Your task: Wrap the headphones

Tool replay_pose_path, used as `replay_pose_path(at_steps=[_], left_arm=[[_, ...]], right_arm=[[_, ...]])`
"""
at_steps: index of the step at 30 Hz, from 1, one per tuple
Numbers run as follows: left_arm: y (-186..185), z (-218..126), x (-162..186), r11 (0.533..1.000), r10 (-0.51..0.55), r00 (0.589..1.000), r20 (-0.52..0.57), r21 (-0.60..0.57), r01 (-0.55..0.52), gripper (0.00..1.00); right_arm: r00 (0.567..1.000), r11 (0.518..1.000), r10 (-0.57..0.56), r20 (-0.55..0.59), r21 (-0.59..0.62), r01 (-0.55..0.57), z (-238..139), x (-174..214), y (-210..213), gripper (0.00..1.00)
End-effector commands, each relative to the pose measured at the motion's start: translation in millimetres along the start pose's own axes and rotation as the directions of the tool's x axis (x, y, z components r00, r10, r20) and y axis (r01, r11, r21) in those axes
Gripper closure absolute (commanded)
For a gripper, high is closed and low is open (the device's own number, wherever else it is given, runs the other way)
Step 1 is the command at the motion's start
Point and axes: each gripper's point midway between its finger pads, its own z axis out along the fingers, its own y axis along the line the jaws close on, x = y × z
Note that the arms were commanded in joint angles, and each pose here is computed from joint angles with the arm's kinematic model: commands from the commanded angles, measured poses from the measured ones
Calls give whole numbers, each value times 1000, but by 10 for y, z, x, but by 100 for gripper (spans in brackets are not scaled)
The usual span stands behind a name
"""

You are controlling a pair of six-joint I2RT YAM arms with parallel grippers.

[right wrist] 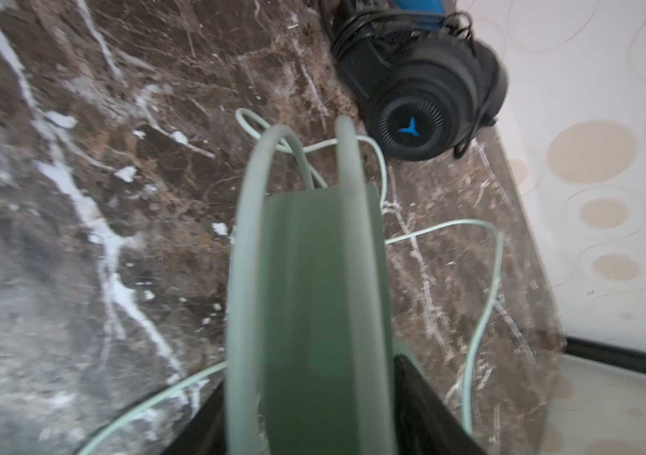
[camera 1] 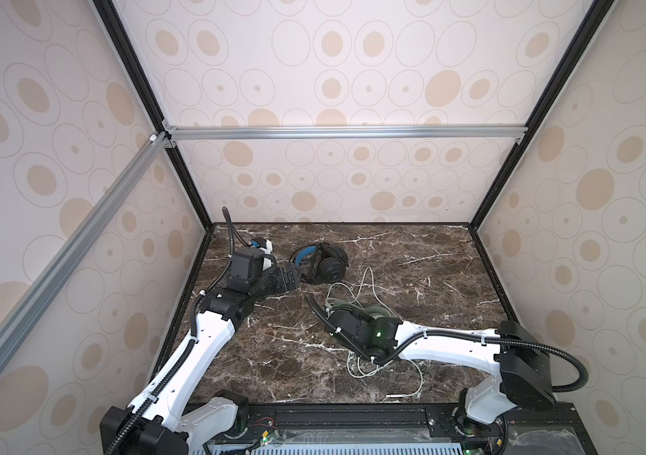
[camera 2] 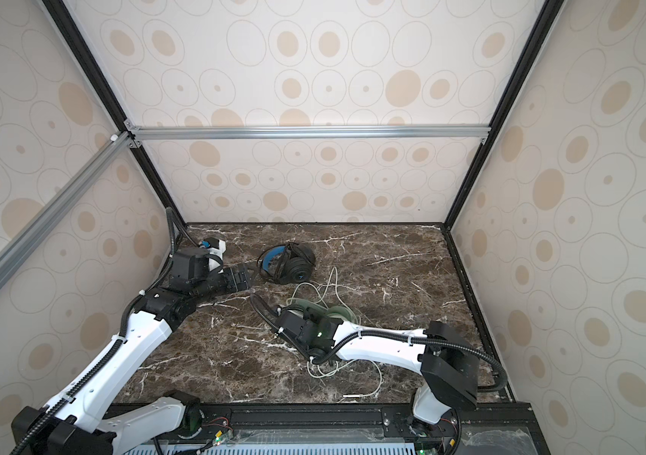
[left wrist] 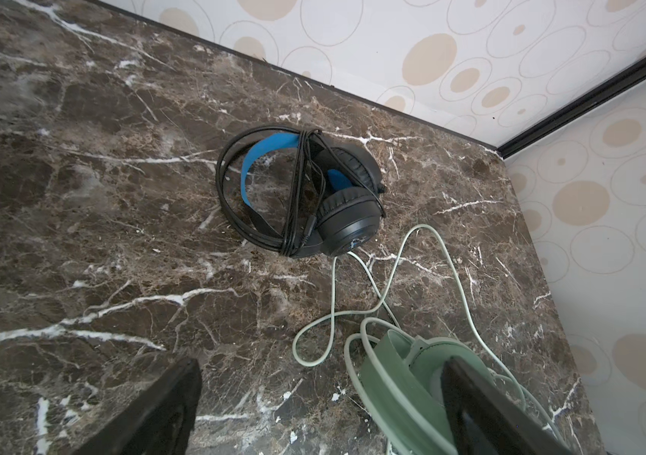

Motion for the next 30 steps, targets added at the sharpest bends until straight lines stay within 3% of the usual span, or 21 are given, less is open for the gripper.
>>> replay_pose_path(at_steps=[1,11,15,18,22,26,30], left_arm=[[30,32,112,999,-33,998,-52,-2,33,5],[145,179,541,998,-65,980,-186,-35,59,11],[82,230,808,997,-22,965,-262,-83,0,3],[105,233,1041,993,-31,953,-302,-118,-5,2],[21,263,1368,995,-47,935,-352,-100,13,2],[-97,397,1683,997,-42,907,-419,-76,11,3],[-186,521,1862,998,-13,889,-458,-67,-20,3]], right_arm=[[998,992,49,37,-117,-45,-68,-11,210,33],[963,902,146,226,-431,-36,-539,-378,505,13],[950,885,200,241,-461,-69,-681,-560,391,8],[922,853,325,210,-486,-190,-693,-642,145,8],[854,794,495,159,-482,-370,-622,-573,-346,7],[810,778,567,145,-418,-469,-563,-439,-858,6],[805,791,573,155,-362,-493,-512,-356,-1186,6]])
